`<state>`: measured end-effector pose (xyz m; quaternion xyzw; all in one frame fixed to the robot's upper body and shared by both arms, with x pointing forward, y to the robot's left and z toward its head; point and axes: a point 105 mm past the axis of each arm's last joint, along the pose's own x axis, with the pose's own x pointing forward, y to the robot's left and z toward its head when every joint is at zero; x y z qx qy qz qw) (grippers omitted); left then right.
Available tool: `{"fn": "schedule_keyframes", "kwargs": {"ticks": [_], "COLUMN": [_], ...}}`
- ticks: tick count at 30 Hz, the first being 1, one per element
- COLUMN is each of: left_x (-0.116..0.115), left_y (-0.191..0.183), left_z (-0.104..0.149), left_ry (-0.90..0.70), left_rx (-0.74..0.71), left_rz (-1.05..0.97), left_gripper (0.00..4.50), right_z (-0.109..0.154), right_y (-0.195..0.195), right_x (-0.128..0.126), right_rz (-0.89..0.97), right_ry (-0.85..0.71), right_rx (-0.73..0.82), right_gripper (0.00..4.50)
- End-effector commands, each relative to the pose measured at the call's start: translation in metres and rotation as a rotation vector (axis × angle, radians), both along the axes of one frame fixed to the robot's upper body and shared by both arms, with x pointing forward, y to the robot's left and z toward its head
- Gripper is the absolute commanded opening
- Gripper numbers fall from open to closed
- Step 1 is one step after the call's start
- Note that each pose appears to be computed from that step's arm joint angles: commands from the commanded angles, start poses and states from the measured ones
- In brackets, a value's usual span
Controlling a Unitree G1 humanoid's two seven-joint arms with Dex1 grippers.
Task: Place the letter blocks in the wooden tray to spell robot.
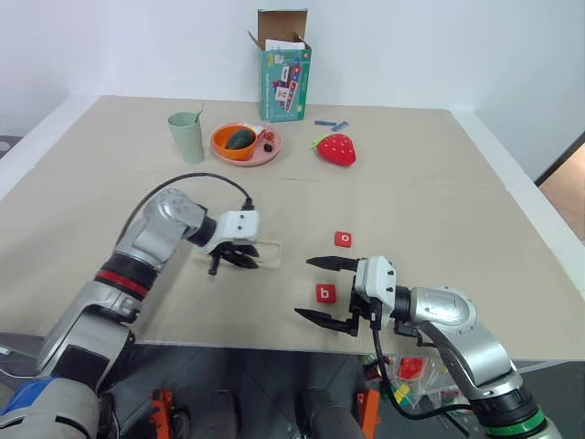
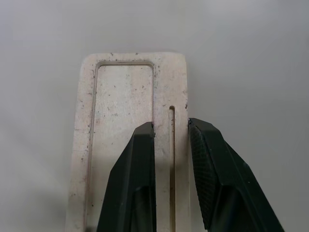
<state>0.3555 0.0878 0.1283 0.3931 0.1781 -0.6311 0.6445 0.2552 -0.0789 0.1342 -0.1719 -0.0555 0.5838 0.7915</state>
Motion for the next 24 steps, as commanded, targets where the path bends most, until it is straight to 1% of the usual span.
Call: {"fn": "schedule_keyframes", "kwargs": {"ticks": [1, 7, 11, 16, 18, 20, 24], "left_x": [0.001, -0.002, -0.008, -0.01, -0.011, -0.012, -0.012], "left_y": [-0.013, -0.033, -0.041, -0.049, -0.051, -0.052, -0.05], "left_z": [0.002, 0.0, -0.003, -0.009, -0.011, -0.012, -0.015], "left_ry": [-0.022, 0.005, 0.022, 0.024, 0.028, 0.026, 0.021], "left_rx": [0.03, 0.028, 0.036, 0.055, 0.056, 0.059, 0.07], "left_rz": [0.003, 0.023, 0.008, 0.001, 0.0, -0.001, -0.002], "left_gripper": [0.5, 0.5, 0.5, 0.5, 0.5, 0.5, 0.5], "right_z": [0.008, 0.007, 0.005, 0.004, 0.005, 0.012, 0.022], "right_y": [0.002, 0.003, 0.002, 0.002, 0.001, -0.005, -0.023], "right_x": [0.0, -0.001, -0.001, 0.0, 0.002, 0.009, 0.024], "right_rz": [0.015, 0.017, 0.015, 0.002, -0.018, -0.082, -0.191], "right_ry": [-0.041, -0.044, -0.043, -0.029, 0.007, 0.075, 0.106], "right_rx": [0.011, 0.006, 0.001, 0.006, 0.038, 0.126, 0.185], "right_gripper": [4.5, 4.5, 4.5, 4.5, 4.5, 4.5, 4.5]}}
